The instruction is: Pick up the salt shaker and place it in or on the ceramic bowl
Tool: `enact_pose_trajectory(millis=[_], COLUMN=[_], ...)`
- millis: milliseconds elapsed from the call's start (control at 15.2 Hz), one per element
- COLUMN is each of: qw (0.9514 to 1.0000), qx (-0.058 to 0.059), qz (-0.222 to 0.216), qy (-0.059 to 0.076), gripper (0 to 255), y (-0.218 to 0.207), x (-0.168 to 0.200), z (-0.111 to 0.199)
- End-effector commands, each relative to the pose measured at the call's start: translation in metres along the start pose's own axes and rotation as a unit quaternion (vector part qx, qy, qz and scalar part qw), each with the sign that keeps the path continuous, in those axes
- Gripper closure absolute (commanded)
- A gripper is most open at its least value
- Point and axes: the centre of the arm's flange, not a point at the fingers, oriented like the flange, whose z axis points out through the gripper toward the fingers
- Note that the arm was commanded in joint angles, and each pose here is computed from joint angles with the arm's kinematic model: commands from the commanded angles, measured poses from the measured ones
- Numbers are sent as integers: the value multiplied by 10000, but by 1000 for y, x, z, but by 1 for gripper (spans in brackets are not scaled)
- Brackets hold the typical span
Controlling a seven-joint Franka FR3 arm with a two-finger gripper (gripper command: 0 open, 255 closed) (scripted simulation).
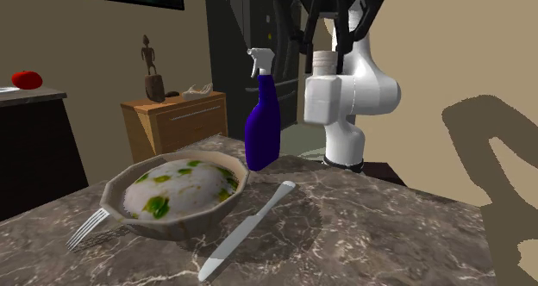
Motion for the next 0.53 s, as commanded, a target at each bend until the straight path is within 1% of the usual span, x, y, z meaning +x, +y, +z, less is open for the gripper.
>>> enact_pose_trajectory(millis=[0, 198, 462], qw=[10000, 10000, 10000], qx=[1, 1, 1], qz=[-1, -1, -1], qy=[-2, -2, -2], gripper=[255, 255, 255], y=[0, 0, 51], x=[2, 4, 18], z=[-11, -24, -30])
